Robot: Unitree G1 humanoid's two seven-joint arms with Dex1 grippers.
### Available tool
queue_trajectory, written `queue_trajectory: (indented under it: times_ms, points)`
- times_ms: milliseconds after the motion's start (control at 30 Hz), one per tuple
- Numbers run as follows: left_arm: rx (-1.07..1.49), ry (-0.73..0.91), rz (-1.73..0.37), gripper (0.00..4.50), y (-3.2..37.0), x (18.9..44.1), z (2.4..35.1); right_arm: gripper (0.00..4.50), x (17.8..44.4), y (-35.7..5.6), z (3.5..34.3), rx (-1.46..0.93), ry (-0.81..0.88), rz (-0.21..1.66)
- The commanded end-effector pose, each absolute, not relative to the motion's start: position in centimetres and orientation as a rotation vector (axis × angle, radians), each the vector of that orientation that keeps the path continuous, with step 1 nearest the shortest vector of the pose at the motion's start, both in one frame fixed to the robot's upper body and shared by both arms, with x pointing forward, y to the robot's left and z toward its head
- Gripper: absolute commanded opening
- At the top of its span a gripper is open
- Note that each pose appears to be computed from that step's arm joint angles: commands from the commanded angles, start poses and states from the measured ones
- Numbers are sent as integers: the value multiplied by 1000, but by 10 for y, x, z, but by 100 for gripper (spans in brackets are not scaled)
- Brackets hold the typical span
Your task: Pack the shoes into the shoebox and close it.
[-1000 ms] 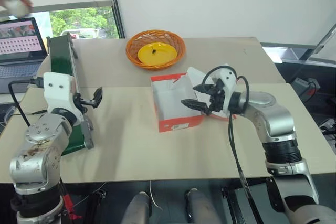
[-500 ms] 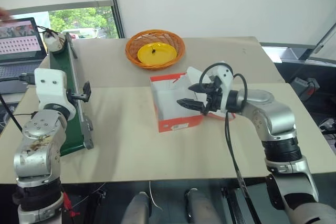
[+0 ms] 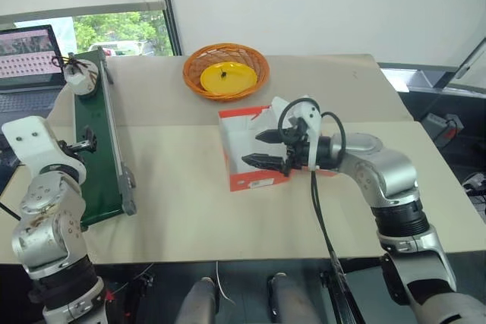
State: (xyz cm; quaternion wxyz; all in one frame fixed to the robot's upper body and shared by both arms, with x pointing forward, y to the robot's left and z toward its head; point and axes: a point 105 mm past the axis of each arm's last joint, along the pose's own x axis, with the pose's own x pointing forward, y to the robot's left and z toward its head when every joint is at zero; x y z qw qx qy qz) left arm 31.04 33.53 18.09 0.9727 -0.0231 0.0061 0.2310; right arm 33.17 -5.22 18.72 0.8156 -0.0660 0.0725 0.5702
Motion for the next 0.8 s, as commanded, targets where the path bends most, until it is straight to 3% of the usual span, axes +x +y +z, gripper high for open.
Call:
queue_trajectory:
  times_ms: [33, 800]
  points:
    - [-52, 32, 501, 450, 347, 319, 174, 447, 329, -39, 203, -161, 69, 1258]
    - [-76, 238, 536, 450, 376, 359, 163, 447, 327, -30, 212, -135, 21, 1223]
